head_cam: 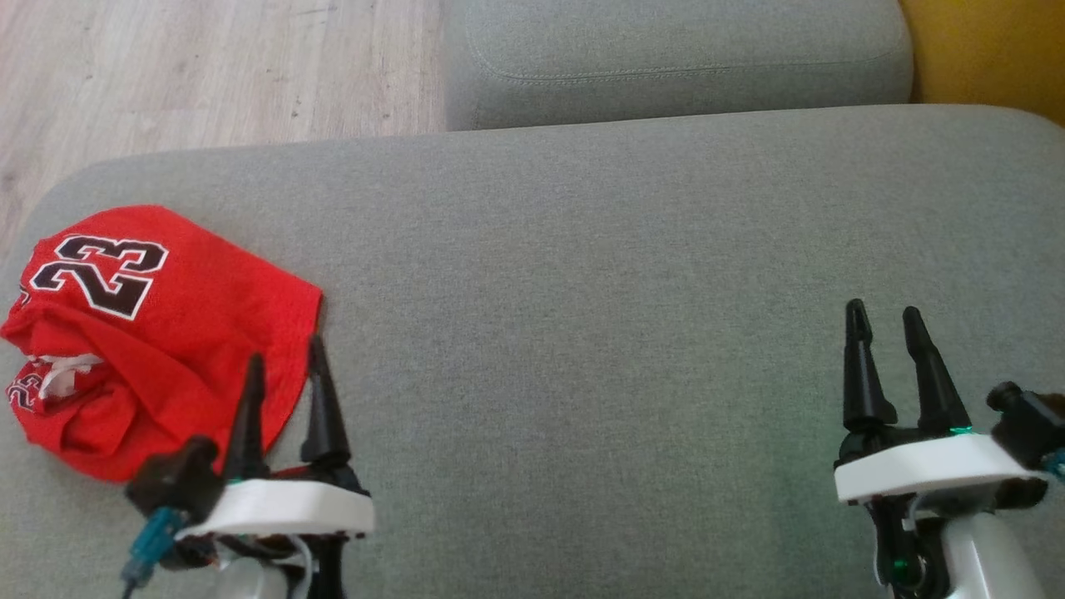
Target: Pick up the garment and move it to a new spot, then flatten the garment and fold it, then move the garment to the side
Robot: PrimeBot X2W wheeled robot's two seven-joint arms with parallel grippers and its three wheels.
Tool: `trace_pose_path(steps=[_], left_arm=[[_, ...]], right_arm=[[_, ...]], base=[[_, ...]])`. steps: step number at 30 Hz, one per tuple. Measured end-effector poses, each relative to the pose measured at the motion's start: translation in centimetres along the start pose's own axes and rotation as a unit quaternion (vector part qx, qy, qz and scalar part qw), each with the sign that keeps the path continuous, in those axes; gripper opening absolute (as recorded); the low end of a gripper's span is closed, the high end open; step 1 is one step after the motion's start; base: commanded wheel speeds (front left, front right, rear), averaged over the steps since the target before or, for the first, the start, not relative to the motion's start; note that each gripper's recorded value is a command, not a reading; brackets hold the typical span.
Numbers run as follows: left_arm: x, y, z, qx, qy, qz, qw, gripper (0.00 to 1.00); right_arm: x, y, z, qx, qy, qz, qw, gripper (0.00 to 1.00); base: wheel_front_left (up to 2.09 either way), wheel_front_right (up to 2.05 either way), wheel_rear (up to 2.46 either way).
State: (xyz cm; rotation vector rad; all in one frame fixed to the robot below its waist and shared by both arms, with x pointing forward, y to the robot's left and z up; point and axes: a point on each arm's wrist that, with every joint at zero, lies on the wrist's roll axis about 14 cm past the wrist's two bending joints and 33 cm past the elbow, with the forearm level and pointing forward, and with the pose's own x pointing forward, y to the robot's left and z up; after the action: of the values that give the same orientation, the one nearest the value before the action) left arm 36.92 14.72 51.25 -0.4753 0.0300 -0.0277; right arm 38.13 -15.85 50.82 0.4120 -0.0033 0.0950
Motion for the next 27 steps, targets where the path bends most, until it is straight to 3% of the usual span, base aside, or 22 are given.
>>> trace_pose_path(steps=[16, 27], left_arm=[[0.1, -2.8, -1.9, 0.108, 0.013, -0.053, 0.993, 1.00], [-0.7, -4.6, -3.5, 0.193, 0.014, -0.106, 0.975, 1.00]], right_arm=[[0.0, 1.0, -0.3, -0.126, -0.001, 0.025, 0.992, 1.00], [-0.1, 2.2, -0.2, -0.203, -0.012, 0.051, 0.978, 1.00]], base=[[0.00, 0.00, 0.00], [0.00, 0.00, 0.00]])
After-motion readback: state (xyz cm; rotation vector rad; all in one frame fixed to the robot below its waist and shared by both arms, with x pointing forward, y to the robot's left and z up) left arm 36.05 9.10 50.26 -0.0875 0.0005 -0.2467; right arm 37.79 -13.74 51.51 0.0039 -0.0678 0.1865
